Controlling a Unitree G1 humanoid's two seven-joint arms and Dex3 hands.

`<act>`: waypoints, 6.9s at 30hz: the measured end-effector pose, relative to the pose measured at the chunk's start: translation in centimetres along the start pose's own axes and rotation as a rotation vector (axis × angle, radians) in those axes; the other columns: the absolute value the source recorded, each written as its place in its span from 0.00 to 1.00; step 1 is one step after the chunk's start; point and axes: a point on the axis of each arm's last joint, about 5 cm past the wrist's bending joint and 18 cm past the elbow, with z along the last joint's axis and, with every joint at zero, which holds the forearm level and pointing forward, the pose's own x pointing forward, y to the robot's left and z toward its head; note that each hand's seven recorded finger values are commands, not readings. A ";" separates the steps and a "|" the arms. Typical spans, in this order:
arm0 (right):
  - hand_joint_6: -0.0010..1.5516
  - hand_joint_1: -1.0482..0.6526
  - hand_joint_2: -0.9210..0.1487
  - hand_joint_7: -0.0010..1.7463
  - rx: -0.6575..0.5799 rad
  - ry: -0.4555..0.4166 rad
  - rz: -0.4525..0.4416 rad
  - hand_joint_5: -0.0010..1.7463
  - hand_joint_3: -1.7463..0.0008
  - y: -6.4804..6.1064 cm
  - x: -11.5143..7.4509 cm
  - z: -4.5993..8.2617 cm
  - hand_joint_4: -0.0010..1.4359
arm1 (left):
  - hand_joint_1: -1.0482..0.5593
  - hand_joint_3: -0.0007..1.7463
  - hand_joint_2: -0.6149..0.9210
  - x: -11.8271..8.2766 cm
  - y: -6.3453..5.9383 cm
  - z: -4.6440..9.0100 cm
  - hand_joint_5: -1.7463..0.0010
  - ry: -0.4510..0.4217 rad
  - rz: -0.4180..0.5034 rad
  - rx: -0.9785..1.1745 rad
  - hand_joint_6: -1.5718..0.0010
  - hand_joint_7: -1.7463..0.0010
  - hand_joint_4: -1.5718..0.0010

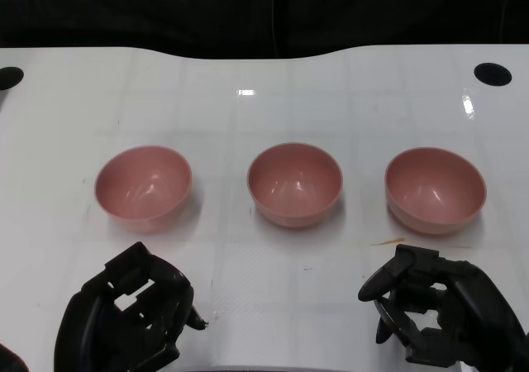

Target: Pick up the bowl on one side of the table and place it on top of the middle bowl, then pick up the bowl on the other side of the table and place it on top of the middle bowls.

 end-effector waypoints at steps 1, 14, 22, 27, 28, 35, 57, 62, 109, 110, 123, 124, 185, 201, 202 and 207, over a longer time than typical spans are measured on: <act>0.52 0.50 0.28 0.62 0.000 0.000 0.000 0.81 0.50 0.0 0.0 0.0 0.56 | 0.55 0.48 0.82 0.0 0.0 0.0 0.07 0.000 0.000 0.000 0.51 0.30 0.53; 0.53 0.49 0.26 0.61 -0.002 0.000 0.001 0.81 0.53 0.0 0.0 0.0 0.56 | 0.55 0.48 0.83 0.0 0.0 0.0 0.08 -0.001 -0.001 0.001 0.50 0.31 0.52; 0.53 0.51 0.25 0.58 0.000 0.001 0.000 0.79 0.53 0.0 0.0 0.0 0.54 | 0.55 0.49 0.82 0.0 0.0 0.0 0.08 -0.001 -0.001 0.001 0.50 0.30 0.52; 0.51 0.49 0.18 0.37 -0.023 0.001 -0.021 0.71 0.65 -0.1 0.1 0.1 0.46 | 0.55 0.48 0.82 0.0 0.0 0.0 0.08 0.001 -0.002 0.000 0.50 0.30 0.52; 0.51 0.49 0.18 0.35 -0.032 0.000 -0.023 0.70 0.66 -0.1 0.1 0.1 0.46 | 0.55 0.48 0.82 0.0 0.0 0.0 0.08 0.001 -0.002 0.000 0.50 0.30 0.52; 0.39 0.46 0.04 0.07 -0.142 -0.009 -0.006 0.44 0.89 -0.8 0.6 0.5 0.28 | 0.55 0.47 0.83 0.0 0.0 0.0 0.07 0.001 -0.002 0.000 0.50 0.30 0.52; 0.15 0.26 0.01 0.00 -0.801 -0.013 -0.095 0.29 1.00 -3.4 2.1 3.4 0.06 | 0.54 0.46 0.83 0.2 -0.2 0.0 0.09 -0.006 -0.007 -0.003 0.50 0.30 0.50; 0.16 0.27 0.02 0.01 -1.053 0.056 -0.085 0.32 1.00 -3.7 3.3 4.3 0.02 | 0.54 0.48 0.82 0.2 -0.2 0.0 0.09 -0.007 -0.007 -0.003 0.50 0.30 0.51; 0.43 0.49 0.26 1.00 -1.399 -0.011 0.020 1.00 0.54 -3.5 12.1 -0.7 0.61 | 0.53 0.39 0.89 0.3 -0.6 0.1 0.12 -0.020 -0.018 -0.004 0.49 0.32 0.50; 0.44 0.50 0.31 1.00 -1.399 -0.034 0.014 1.00 0.50 -3.4 12.3 -0.4 0.62 | 0.53 0.38 0.89 0.3 -0.6 0.1 0.12 -0.020 -0.018 -0.004 0.49 0.32 0.50; 0.47 0.51 0.43 1.00 -1.283 -0.399 -0.011 1.00 0.37 -0.6 13.8 3.1 0.65 | 0.54 0.38 0.89 0.3 -0.6 0.2 0.12 -0.023 -0.019 -0.002 0.49 0.33 0.49; 0.47 0.51 0.44 1.00 -1.271 -0.412 -0.011 1.00 0.37 -0.4 13.8 3.2 0.65 | 0.54 0.38 0.89 0.3 -0.6 0.2 0.12 -0.023 -0.019 -0.002 0.49 0.33 0.50; 0.23 0.18 0.00 0.01 -1.240 -0.318 0.308 0.04 0.74 3.2 14.7 3.3 0.21 | 0.53 0.30 0.94 0.7 -0.9 0.1 0.12 -0.033 -0.030 0.010 0.49 0.33 0.50; 0.20 0.24 0.00 0.01 -1.018 -0.352 0.157 0.06 0.78 1.2 8.6 2.9 0.21 | 0.54 0.32 0.92 0.9 -0.8 0.0 0.13 -0.034 -0.023 0.006 0.47 0.35 0.48; 0.21 0.25 0.00 0.02 -0.993 -0.355 0.152 0.07 0.80 1.1 8.1 2.8 0.23 | 0.54 0.34 0.91 0.9 -0.8 0.0 0.13 -0.035 -0.022 0.005 0.48 0.34 0.48; 0.30 0.32 0.00 0.05 -0.865 -0.377 0.122 0.18 0.86 0.6 6.0 2.2 0.30 | 0.55 0.44 0.84 0.9 -0.7 0.0 0.12 -0.034 -0.010 0.003 0.49 0.32 0.49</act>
